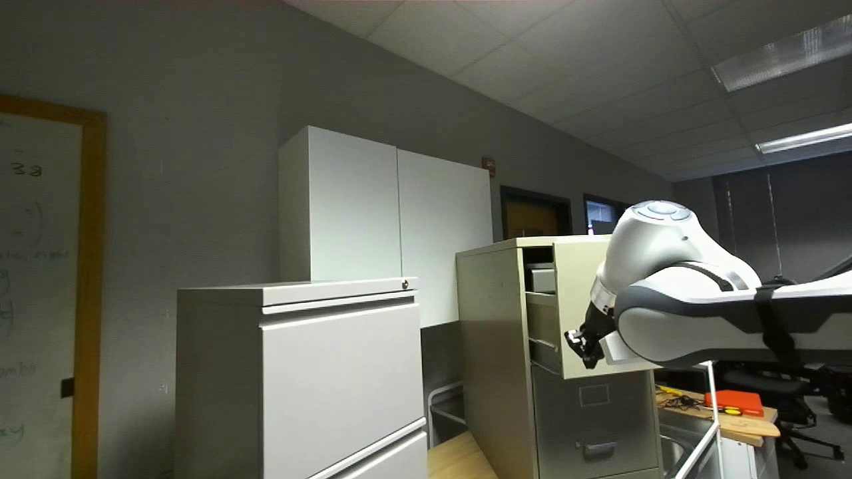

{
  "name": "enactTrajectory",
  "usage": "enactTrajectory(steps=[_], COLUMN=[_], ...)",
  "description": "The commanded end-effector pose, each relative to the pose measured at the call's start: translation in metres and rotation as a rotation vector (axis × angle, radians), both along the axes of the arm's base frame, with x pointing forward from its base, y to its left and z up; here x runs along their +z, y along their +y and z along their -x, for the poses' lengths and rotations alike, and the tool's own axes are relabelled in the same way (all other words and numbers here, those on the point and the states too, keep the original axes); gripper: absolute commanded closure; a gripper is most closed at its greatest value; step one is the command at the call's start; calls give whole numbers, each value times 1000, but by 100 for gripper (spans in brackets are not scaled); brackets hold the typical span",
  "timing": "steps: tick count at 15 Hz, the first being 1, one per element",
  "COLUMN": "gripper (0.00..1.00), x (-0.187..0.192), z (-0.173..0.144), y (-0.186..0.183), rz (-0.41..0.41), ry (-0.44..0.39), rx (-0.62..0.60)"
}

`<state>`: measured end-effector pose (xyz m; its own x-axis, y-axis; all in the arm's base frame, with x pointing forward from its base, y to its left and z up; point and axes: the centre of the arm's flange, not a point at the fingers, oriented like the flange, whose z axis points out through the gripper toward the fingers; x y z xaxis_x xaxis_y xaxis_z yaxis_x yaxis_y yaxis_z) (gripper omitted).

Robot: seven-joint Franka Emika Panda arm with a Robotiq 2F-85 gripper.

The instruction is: Close the top drawer

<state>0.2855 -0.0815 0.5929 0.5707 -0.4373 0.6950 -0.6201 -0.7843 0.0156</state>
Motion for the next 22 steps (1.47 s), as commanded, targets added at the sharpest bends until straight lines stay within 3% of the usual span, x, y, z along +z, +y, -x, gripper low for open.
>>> enactTrajectory(steps=[1,4,11,17,22], gripper=[98,98,98,98,99], x=[11,28,67,86,96], z=[34,39,19,6,-27], y=[-9,-19,-42,-64,-64], rz=[18,42,134,149,140], ry=[-97,-184,-335,-387,-376], rx=[-59,-60,-54,-47,35])
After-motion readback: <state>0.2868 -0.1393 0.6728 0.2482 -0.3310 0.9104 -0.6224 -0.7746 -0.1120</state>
